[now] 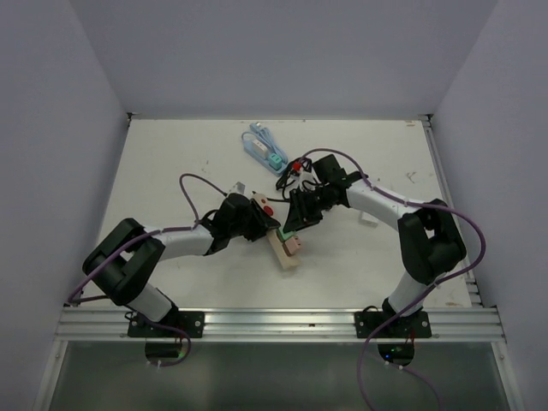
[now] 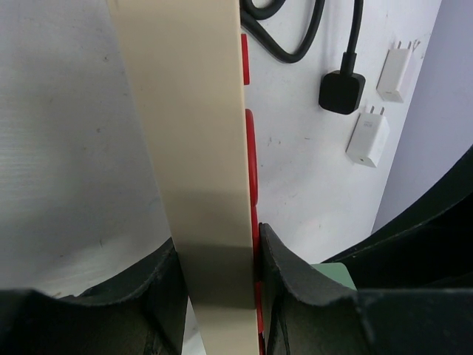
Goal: Pull the plug off the socket
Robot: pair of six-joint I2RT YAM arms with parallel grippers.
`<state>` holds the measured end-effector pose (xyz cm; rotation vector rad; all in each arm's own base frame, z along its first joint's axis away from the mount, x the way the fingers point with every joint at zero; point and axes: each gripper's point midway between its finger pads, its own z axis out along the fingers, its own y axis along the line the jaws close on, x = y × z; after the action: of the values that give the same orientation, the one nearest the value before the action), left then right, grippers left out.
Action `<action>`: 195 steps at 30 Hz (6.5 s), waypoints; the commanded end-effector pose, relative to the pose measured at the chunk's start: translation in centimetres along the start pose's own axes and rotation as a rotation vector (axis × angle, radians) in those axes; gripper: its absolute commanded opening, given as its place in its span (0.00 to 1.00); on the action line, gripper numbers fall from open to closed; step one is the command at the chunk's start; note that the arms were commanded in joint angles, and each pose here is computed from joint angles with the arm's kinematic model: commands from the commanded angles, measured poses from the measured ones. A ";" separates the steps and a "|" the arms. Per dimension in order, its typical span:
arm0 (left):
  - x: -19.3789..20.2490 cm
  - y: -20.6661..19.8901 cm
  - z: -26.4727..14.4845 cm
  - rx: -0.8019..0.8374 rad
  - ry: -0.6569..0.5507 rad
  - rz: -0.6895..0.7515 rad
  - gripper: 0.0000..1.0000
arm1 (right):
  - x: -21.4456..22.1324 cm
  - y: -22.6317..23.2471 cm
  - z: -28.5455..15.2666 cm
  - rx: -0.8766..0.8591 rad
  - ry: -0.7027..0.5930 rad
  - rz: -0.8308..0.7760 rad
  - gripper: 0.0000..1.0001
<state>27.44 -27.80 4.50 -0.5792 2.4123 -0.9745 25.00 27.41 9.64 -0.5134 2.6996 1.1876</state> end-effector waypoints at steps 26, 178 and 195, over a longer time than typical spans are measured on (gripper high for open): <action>3.3 17.4 -3.5 -0.643 0.174 0.190 0.00 | -6.7 -0.8 -10.1 0.014 -0.320 0.008 0.00; 5.0 8.7 -2.9 -0.148 0.197 0.022 0.24 | 3.8 4.1 6.0 0.021 -0.091 0.087 0.00; 4.7 12.0 -3.7 -0.307 0.159 0.002 0.00 | 2.6 3.0 3.5 0.019 -0.173 0.142 0.00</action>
<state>22.73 -25.11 2.13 -0.5489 2.5363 -1.0173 19.50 32.05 6.39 -0.2527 2.7264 1.1749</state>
